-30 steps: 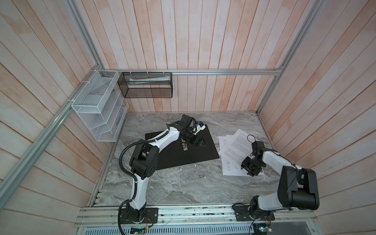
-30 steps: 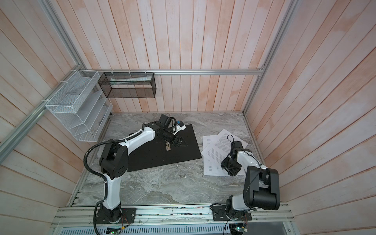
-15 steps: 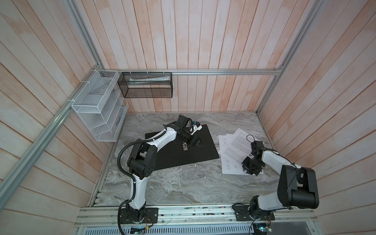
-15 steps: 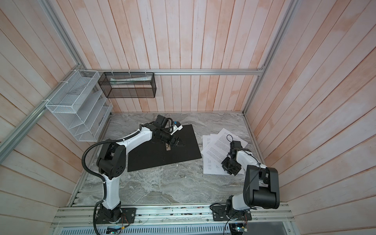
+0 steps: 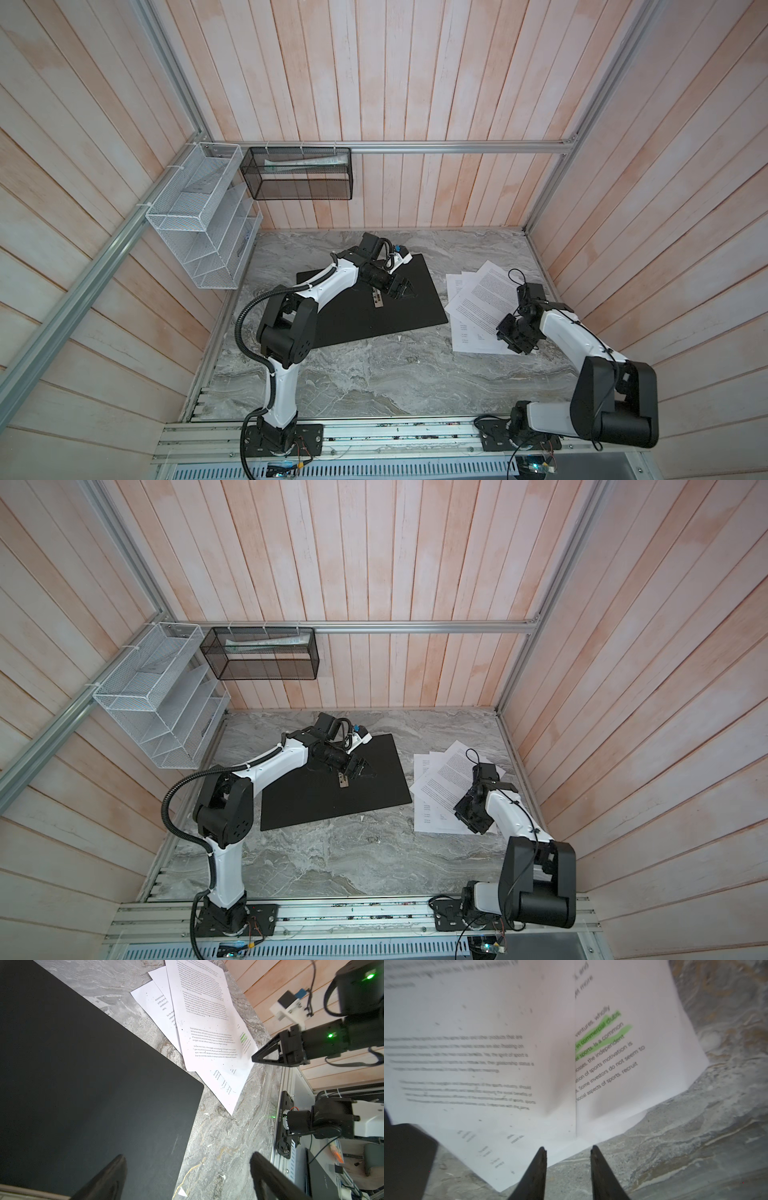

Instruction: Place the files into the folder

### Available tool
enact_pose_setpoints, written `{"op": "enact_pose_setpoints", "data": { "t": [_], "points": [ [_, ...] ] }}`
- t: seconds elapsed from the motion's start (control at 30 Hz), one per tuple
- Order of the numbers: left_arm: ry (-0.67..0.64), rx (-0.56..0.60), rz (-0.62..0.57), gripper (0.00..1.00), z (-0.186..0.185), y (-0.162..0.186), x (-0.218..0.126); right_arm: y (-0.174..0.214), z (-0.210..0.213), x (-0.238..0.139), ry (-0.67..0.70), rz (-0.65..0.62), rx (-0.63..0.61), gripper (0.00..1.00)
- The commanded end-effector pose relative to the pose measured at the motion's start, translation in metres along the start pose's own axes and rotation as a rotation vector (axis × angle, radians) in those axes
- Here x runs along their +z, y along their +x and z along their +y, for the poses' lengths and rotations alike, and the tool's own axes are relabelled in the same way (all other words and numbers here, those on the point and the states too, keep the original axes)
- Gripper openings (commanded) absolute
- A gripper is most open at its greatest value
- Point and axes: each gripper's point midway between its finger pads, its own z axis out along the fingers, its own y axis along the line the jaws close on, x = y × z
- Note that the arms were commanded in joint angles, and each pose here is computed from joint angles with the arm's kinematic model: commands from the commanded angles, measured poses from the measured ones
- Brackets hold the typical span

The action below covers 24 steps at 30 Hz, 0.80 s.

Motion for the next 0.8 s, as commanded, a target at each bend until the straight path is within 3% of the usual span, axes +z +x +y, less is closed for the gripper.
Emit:
{"op": "enact_pose_setpoints", "data": {
  "t": [0.0, 0.3, 0.77],
  "points": [
    [0.02, 0.04, -0.018, 0.95, -0.011, -0.006, -0.011, -0.006, 0.011, -0.006, -0.016, 0.008, 0.0, 0.41],
    [0.019, 0.034, -0.019, 0.94, -0.01, -0.008, -0.01, -0.005, 0.01, 0.032, 0.063, 0.106, -0.032, 0.49],
    [0.013, 0.039, -0.012, 0.94, -0.008, -0.004, -0.009, 0.008, -0.009, 0.05, 0.129, 0.151, -0.038, 0.52]
  ]
}}
